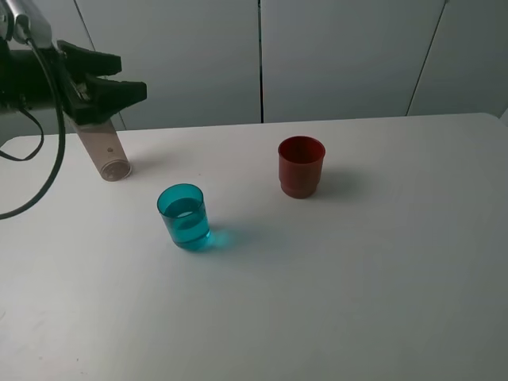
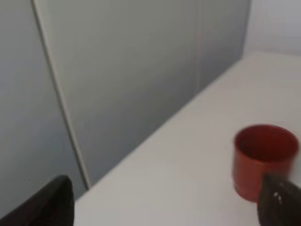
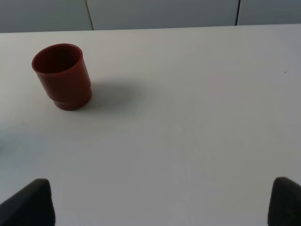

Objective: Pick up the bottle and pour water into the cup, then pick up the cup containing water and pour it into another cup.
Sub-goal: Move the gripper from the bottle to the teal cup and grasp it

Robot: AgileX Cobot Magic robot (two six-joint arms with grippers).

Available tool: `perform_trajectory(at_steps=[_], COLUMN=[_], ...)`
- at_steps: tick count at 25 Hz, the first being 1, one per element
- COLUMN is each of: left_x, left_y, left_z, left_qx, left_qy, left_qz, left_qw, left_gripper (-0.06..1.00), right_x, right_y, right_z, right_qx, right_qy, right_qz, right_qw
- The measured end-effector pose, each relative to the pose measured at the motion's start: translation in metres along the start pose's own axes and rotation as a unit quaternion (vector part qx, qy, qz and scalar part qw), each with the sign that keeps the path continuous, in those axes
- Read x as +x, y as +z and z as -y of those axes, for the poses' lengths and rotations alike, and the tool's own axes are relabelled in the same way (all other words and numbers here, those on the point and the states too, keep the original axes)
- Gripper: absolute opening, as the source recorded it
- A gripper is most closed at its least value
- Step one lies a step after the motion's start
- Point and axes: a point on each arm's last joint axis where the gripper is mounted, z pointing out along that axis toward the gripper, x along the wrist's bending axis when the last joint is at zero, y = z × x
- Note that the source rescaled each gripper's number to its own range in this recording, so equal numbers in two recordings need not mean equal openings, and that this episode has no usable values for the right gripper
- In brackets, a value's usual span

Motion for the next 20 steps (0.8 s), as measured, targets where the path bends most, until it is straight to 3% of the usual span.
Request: perform_trajectory(at_steps=[7, 12, 16, 20], left_x=[-0.021, -0.029, -0.033, -0.038], left_y=[-0.006, 0.003, 0.01, 0.01], left_z=[0.04, 0.081, 0.109, 0.122], left_qx=[0.046, 0.052, 0.065, 0.077], left_qy=[0.009, 0.019, 0.003, 0.027], left_qz=[0.066, 0.139, 0.17, 0.202], left_qw=[0.997, 0.989, 0.983, 0.976], left_gripper=[0.99, 0.99, 0.99, 0.99], right_x=[0.0, 0.0, 0.0, 0.0], right_y=[0.0, 0.0, 0.0, 0.0], right_z=[0.0, 0.0, 0.0, 0.0], right_qx=[0.0, 0.0, 0.0, 0.0], right_qy=[0.0, 0.0, 0.001, 0.001], right_qz=[0.0, 0.0, 0.0, 0.0], right_qw=[1.0, 1.0, 1.0, 1.0])
